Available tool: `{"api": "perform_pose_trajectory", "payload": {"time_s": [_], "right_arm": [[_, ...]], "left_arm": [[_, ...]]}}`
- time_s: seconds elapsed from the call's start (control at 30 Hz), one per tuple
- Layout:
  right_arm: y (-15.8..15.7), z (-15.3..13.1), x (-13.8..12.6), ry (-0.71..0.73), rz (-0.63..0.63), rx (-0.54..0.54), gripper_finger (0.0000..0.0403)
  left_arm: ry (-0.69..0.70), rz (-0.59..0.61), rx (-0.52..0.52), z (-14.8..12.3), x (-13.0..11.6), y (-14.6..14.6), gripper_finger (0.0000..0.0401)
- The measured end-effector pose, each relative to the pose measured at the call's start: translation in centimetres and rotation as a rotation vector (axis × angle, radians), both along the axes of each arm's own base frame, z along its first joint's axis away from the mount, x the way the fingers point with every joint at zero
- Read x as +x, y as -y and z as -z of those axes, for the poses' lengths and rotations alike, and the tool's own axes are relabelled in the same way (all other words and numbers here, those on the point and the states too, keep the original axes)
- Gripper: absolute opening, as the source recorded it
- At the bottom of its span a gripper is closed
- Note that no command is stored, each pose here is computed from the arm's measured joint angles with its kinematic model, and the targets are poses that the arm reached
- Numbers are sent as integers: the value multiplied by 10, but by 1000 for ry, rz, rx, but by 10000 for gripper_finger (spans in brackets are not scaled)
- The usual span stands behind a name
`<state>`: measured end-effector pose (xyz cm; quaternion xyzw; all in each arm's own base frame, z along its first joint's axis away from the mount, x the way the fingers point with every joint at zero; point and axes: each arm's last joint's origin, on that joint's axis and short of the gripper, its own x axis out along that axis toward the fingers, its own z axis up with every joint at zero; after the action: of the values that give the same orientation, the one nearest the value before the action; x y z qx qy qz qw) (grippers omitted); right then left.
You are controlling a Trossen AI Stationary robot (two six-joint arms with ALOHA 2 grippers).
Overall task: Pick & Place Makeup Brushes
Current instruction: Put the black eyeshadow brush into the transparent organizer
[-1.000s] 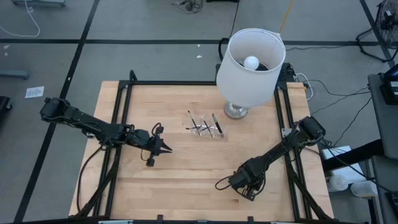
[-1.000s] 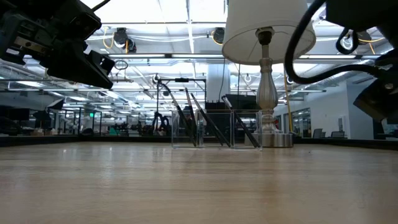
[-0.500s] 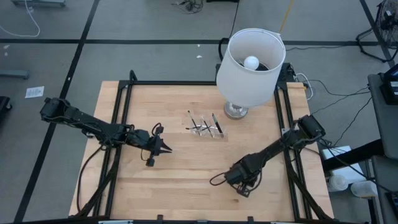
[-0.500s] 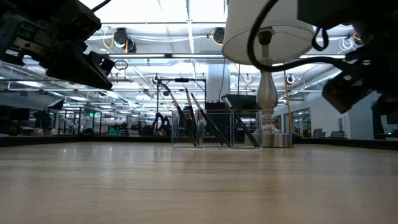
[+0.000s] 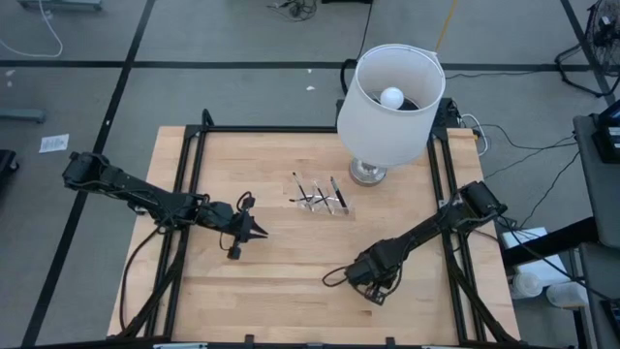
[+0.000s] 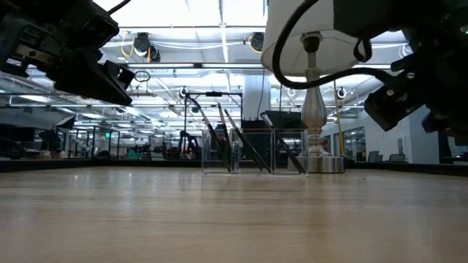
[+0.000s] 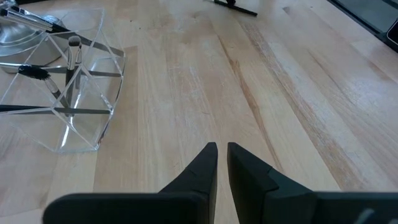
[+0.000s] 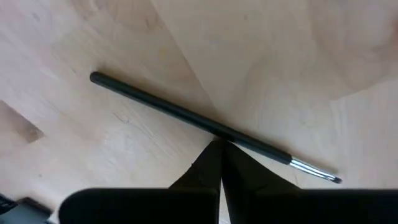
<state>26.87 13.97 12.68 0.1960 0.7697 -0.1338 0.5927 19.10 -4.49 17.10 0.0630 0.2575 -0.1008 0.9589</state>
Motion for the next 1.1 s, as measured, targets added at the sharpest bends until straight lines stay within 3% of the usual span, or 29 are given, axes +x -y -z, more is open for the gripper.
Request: {"api": "perform_pose_trajectory", "payload": {"time_s": [0.27, 0.5, 0.63, 0.77, 1.0, 1.1], "right_arm": [[-22, -37, 8, 31, -49, -100, 0], [-33, -41, -12, -94, -37, -151, 0], [-30, -42, -18, -88, -67, -305, 0], [-14, -38, -12, 15, -26, -488, 0], [10, -19, 10, 136, 42, -414, 0], [15, -21, 15, 181, 39, -483, 0]], "left_arm": [[-11, -1, 1, 1, -1, 0, 47], [-17, 19, -12, 1, -1, 1, 47], [-15, 21, -9, 1, -1, 1, 47], [-9, 21, -10, 1, 0, 1, 47], [-9, 29, 2, 1, -1, 1, 47], [-15, 28, 3, 1, -1, 1, 47]]}}
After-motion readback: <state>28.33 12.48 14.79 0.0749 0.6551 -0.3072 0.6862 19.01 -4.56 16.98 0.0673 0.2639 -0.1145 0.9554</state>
